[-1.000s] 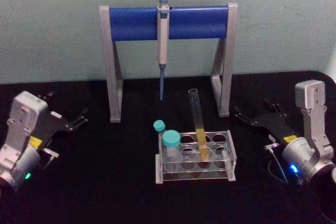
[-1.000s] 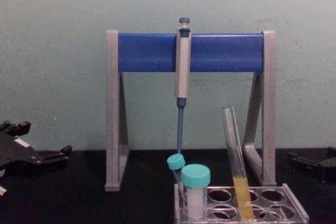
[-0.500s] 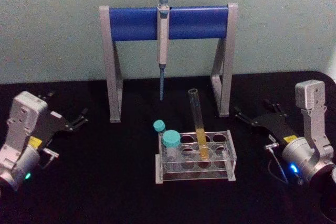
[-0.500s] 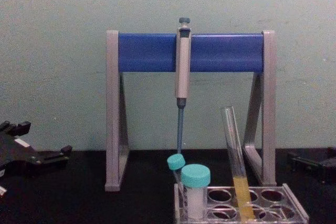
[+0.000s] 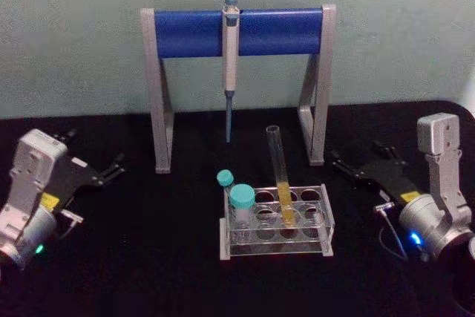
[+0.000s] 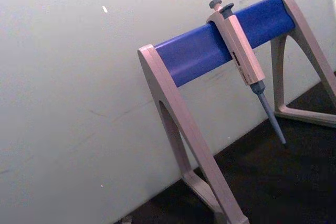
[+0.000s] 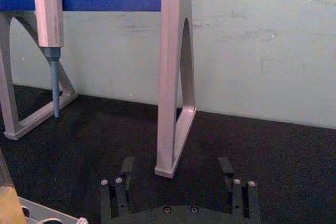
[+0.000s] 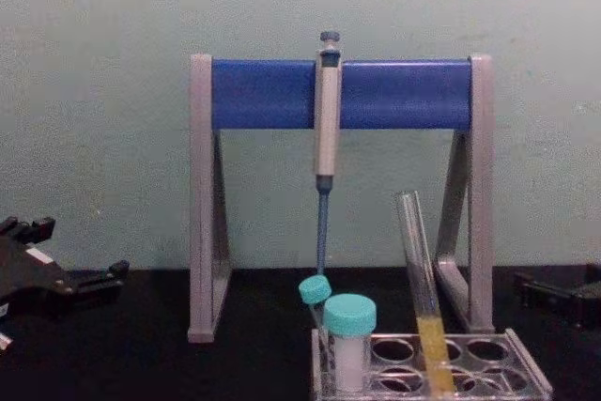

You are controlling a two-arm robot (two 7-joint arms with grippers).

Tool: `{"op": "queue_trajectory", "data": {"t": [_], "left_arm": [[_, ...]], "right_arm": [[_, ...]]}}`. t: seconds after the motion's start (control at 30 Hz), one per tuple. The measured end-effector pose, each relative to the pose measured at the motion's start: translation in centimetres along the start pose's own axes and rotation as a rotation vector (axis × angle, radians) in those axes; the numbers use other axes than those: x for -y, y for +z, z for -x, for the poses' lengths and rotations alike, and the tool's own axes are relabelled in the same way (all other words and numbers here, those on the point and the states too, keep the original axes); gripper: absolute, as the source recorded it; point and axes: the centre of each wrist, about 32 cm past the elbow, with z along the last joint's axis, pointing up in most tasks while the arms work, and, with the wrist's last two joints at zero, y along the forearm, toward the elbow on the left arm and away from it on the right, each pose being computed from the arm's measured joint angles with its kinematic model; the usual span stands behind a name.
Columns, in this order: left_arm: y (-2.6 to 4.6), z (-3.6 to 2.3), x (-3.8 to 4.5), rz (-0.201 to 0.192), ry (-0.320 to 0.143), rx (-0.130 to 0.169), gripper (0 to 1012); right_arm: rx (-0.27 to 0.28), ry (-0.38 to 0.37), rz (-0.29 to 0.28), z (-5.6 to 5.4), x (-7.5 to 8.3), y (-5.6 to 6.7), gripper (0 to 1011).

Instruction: Pick up the test tube from the test tube rack, shake it, then place it back into the test tube rack.

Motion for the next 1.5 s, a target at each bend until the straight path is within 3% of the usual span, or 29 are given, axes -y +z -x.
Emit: {"op": "queue_trajectory", "data": {"t": [1.5], "left_arm": [[0.0, 0.0, 0.0, 0.0, 0.0, 0.0, 1001]], "right_arm": [[0.0, 0.0, 0.0, 0.0, 0.0, 0.0, 1000]]}}
